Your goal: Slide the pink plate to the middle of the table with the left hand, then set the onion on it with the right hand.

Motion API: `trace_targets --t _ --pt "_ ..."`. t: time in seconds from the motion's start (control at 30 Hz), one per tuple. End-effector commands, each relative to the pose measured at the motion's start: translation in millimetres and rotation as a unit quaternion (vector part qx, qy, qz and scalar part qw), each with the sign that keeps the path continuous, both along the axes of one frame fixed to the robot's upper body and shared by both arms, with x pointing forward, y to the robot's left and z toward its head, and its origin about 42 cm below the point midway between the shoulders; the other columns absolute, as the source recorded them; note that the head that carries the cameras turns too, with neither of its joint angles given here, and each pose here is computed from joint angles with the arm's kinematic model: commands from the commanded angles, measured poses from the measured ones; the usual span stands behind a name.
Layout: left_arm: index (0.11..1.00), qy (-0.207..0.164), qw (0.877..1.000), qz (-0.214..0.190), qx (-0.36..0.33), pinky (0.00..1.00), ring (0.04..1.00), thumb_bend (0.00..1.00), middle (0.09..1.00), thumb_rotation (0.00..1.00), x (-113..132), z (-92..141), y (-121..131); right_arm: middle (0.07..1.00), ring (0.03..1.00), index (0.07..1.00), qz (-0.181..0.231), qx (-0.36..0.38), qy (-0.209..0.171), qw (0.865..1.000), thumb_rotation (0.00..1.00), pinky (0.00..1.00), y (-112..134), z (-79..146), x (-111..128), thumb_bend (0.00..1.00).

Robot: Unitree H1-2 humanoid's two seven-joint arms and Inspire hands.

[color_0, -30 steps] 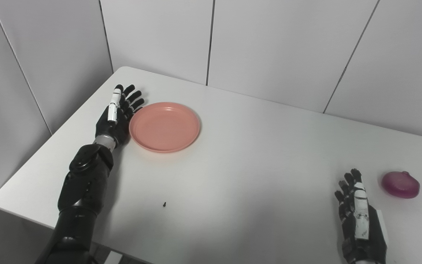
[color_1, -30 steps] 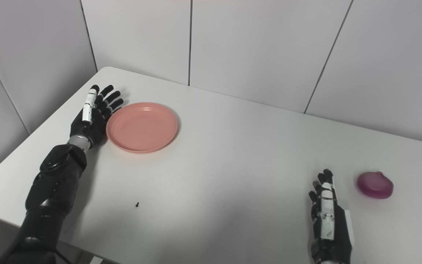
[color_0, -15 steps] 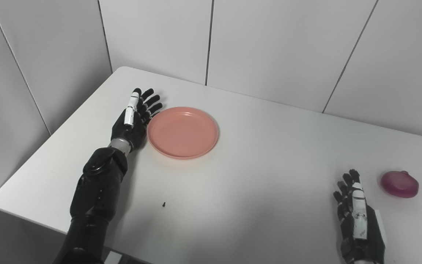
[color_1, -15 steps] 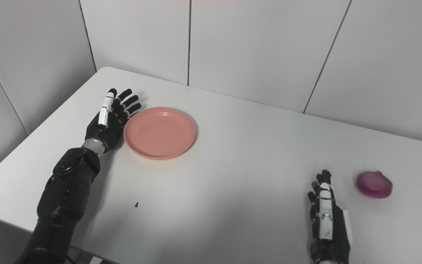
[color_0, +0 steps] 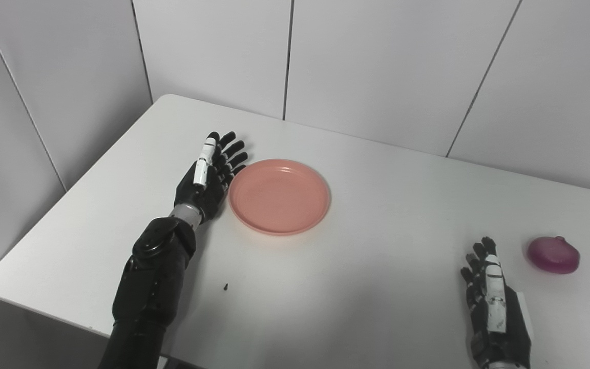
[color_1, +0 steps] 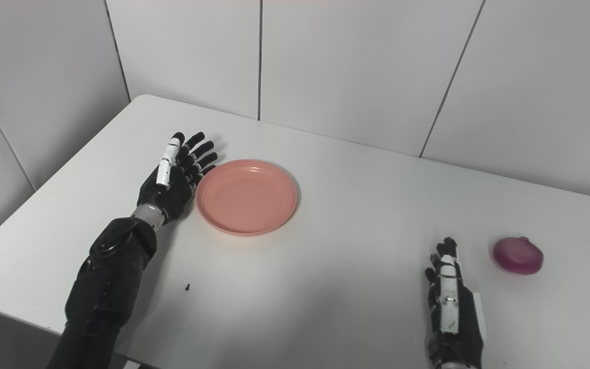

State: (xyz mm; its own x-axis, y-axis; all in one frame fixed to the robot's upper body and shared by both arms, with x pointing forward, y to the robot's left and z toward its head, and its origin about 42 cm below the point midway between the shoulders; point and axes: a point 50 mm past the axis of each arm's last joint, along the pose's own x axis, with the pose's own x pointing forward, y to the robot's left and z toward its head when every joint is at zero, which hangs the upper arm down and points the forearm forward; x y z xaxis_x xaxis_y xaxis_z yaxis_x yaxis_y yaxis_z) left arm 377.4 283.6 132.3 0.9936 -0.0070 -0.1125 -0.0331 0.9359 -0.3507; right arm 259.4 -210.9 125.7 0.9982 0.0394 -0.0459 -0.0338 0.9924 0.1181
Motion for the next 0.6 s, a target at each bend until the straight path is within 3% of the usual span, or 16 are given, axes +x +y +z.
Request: trace_targets --t 0.0,0.57 --pt "0.903 -0.035 0.999 -0.008 0.005 0.91 0.909 0.35 0.916 1.00 9.2 24.6 -6.4 1.000 1.000 1.000 0.001 0.001 -0.027 1.000 1.00 1.00 3.0 5.3 -1.6 0.14" --pt "0.899 -0.022 0.998 -0.059 -0.013 0.91 0.910 0.39 0.913 1.00 -5.0 0.4 -37.3 1.000 1.000 1.000 -0.005 0.002 -0.030 1.000 1.00 1.00 10.1 0.5 -0.9 0.15"
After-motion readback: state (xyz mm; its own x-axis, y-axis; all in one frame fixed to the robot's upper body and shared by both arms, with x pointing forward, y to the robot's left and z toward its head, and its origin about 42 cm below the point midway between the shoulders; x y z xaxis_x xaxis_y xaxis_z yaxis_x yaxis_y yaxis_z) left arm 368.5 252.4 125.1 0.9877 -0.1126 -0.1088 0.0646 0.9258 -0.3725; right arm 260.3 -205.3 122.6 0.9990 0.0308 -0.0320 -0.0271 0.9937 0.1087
